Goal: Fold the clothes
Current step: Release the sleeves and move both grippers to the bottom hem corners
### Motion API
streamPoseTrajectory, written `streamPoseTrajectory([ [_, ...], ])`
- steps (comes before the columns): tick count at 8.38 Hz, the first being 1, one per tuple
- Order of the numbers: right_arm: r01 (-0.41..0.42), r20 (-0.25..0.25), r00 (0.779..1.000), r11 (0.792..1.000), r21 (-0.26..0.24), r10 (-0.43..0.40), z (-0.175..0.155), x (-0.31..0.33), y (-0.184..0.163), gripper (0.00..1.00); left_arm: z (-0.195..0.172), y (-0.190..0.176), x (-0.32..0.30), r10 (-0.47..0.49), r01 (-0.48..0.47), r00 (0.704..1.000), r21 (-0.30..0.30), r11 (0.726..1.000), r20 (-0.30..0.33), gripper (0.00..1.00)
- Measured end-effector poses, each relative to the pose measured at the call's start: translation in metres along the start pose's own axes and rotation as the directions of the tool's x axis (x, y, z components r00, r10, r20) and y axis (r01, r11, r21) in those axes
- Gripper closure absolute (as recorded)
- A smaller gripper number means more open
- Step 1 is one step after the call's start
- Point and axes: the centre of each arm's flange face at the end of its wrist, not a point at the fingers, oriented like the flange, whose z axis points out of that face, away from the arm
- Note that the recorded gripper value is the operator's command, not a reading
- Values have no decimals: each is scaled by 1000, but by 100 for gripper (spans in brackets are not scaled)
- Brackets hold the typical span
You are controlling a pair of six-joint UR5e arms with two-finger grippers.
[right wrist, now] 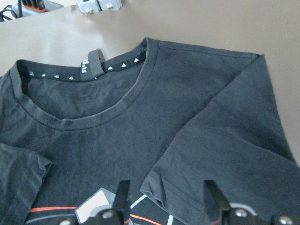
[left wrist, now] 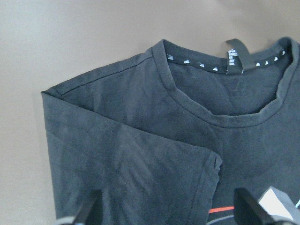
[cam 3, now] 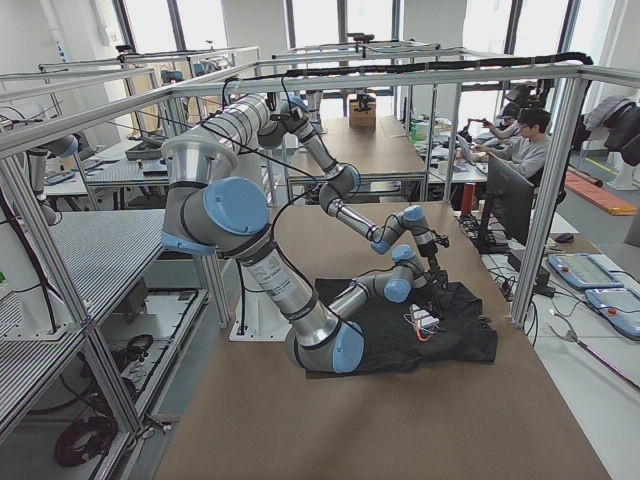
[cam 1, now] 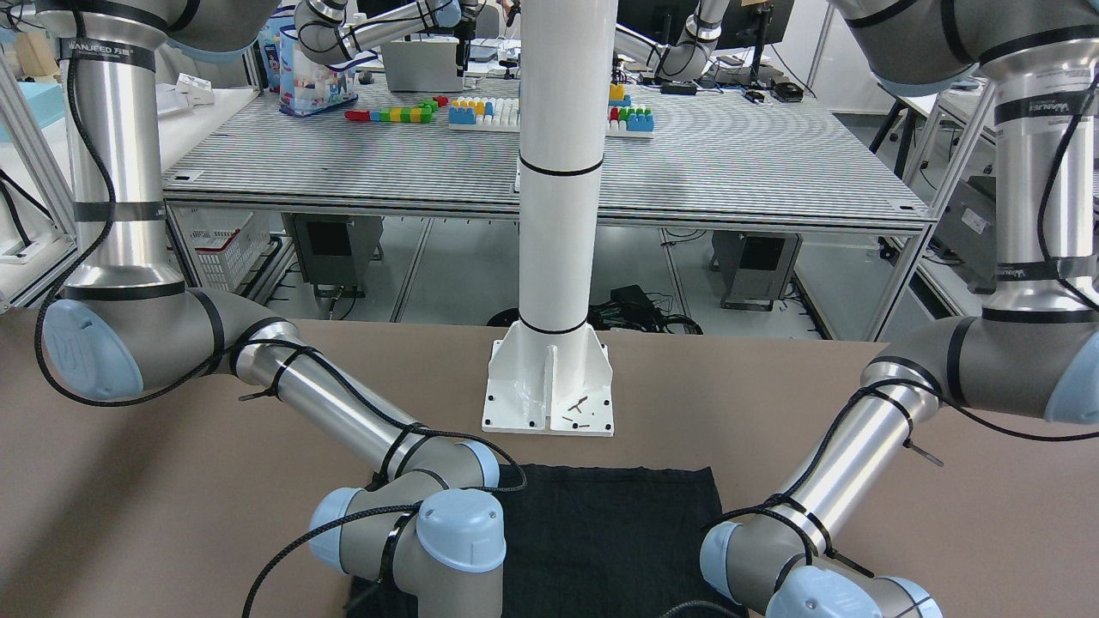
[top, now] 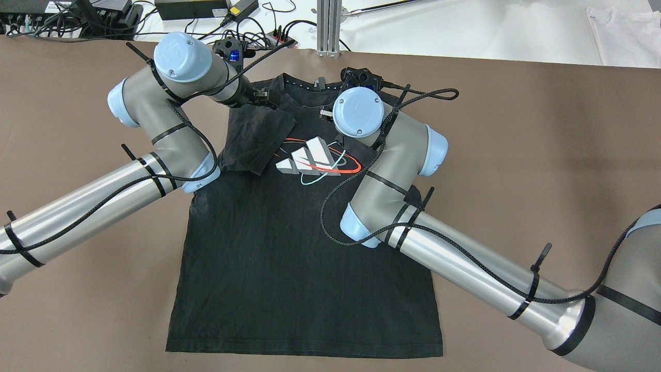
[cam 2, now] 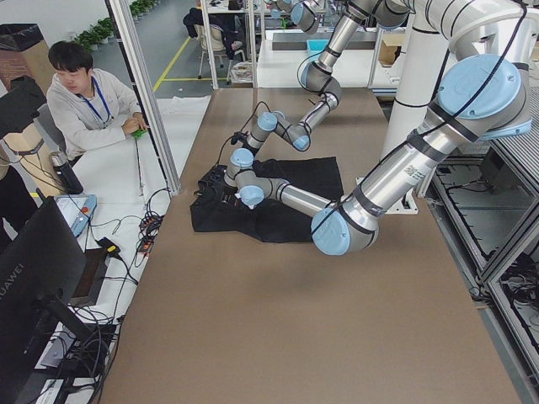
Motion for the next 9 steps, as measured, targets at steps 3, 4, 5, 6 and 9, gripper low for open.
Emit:
streamPoseTrajectory([
  [3,23,49,999,999,-44,-20,-36,60,28,5,-35,34,-8,-61,62,997,23,998,-55,0],
  [4,0,54,999,998,-65,3,-52,83,46,6,-47,56,-13,-120,121,990,16,992,-77,0],
  [5,-22,62,998,996,-85,27,-68,104,67,5,-61,78,-17,-173,174,980,5,985,-100,0],
  [6,-45,70,996,994,-105,53,-84,124,86,4,-75,105,-23,-226,226,967,-14,974,-119,0],
  [9,-136,100,983,976,-170,155,-134,163,141,4,-120,206,-45,-346,343,929,-45,938,-131,0],
])
